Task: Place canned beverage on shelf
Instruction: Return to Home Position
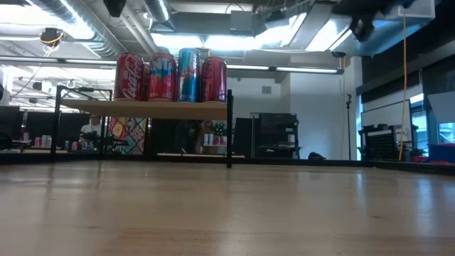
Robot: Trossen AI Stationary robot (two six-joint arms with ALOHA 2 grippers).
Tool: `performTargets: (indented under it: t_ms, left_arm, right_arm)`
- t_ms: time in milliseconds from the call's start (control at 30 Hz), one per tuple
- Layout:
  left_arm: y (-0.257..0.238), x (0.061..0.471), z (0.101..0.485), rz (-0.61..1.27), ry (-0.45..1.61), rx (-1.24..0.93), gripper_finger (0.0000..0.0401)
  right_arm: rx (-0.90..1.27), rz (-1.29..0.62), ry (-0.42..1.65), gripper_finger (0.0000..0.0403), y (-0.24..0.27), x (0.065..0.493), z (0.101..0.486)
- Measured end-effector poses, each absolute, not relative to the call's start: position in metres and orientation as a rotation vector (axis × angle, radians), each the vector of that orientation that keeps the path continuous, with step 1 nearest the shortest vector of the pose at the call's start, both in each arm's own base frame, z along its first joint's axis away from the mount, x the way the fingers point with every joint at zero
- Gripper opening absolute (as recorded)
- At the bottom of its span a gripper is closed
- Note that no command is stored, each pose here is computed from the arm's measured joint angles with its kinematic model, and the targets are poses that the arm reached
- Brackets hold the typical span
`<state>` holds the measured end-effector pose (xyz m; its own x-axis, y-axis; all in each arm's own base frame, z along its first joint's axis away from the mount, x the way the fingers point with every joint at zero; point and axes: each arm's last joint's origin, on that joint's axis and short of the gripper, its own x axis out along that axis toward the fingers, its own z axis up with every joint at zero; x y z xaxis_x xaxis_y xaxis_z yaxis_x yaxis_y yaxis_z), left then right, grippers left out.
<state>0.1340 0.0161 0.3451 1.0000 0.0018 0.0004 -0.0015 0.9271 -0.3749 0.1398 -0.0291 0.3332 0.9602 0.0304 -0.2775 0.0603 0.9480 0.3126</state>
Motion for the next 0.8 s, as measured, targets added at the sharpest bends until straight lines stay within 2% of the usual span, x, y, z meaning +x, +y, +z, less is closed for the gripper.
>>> performTargets:
  t_ms: [167, 267, 467, 633, 800]
  left_arm:
    - [0.017, 0.135, 0.345, 0.015, -0.006, -0.361, 0.0325]
    - [0.016, 0.135, 0.342, 0.008, 0.005, -0.27, 0.0325]
    - [0.009, 0.143, 0.305, -0.047, -0.006, -0.167, 0.0325]
    - [0.008, 0.137, 0.276, -0.055, -0.103, -0.124, 0.0325]
    - [0.007, 0.124, 0.245, -0.059, -0.146, -0.139, 0.0325]
  right_arm:
    - [0.35, -0.022, 0.312, 0.0007, -0.027, 0.131, 0.32]
    - [0.355, -0.023, 0.313, 0.0006, -0.027, 0.13, 0.319]
    - [0.222, -0.002, 0.285, 0.0005, -0.025, 0.123, 0.322]
    - [0.14, 0.007, 0.23, 0.0005, -0.022, 0.111, 0.327]
    - [0.153, 0.001, 0.188, 0.0005, -0.019, 0.102, 0.303]
